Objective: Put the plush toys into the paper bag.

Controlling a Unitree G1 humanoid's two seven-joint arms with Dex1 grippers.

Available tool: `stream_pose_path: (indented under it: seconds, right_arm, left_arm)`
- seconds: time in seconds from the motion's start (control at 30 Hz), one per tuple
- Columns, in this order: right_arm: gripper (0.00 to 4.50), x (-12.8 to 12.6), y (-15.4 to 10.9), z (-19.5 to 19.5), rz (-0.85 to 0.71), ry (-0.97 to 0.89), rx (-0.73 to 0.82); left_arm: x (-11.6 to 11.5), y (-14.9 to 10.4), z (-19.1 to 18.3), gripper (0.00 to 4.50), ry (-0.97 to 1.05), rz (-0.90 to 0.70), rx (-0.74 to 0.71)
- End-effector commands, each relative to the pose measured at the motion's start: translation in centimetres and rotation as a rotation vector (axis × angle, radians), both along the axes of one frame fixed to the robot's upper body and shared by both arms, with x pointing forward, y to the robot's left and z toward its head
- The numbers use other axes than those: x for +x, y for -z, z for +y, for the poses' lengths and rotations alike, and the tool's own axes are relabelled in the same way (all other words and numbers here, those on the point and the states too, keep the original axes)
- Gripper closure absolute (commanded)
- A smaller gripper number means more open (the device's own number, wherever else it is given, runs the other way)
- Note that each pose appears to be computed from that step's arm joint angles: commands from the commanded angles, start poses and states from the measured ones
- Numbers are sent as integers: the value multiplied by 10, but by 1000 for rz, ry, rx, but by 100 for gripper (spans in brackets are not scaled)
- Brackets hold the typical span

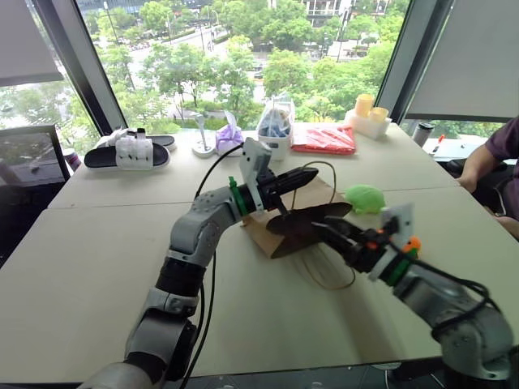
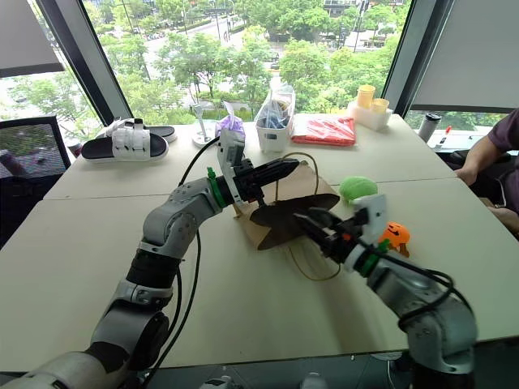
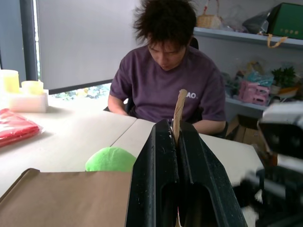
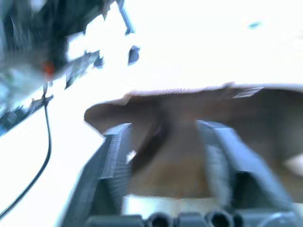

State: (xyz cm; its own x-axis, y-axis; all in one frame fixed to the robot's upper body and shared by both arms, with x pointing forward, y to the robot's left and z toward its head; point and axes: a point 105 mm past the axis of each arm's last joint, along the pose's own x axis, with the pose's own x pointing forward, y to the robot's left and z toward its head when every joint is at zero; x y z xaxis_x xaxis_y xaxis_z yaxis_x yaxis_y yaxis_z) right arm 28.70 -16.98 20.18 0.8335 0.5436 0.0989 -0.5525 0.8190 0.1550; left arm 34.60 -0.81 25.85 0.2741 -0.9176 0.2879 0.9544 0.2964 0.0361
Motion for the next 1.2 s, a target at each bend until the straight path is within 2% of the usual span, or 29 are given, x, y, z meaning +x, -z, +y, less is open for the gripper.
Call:
stream_pose_path:
  seconds: [0.03, 0.13, 0.27, 0.3, 0.43, 0.5, 0.6, 0.77, 0.83, 0.9, 0.97, 1.1, 1.2]
  right_arm:
    - [18, -1, -10, -50, -24, 206, -93]
    - [8, 9, 19, -89, 78, 358, -307]
    - [8, 30, 56, -119, 177, 472, -446]
    - [8, 36, 64, -120, 191, 474, -461]
    - [8, 56, 80, -121, 226, 512, -336]
    - [8, 62, 96, -123, 264, 515, -409]
    - [94, 63, 101, -126, 263, 503, -514]
    - [338, 61, 99, -129, 260, 501, -516]
    - [415, 59, 98, -129, 259, 488, -519]
    - [427, 54, 87, -122, 220, 446, -513]
    - [427, 41, 60, -95, 143, 313, -433]
    - [427, 8, 23, -42, 75, 52, -284]
    - [427, -10, 15, -16, 90, -84, -244]
  left_arm:
    - [-6, -9, -1, 450, 26, -40, -13]
    - [-8, -7, -4, 450, 41, -35, -12]
    - [-9, -2, -8, 450, 46, -33, -11]
    - [-9, -2, -8, 450, 43, -30, -17]
    - [-8, -4, -8, 450, 40, -2, -61]
    - [-9, -4, -9, 450, 31, -9, -58]
    - [-8, -4, -4, 450, -2, -18, -63]
    - [-7, -3, 0, 450, -19, -12, -68]
    - [-7, -3, -1, 450, -16, -10, -66]
    - [-5, -3, -2, 450, -13, -8, -63]
    - [-3, -5, -1, 450, -14, -7, -64]
    - [2, -11, 2, 450, -19, 4, -90]
    - [5, -14, 1, 450, -8, 15, -108]
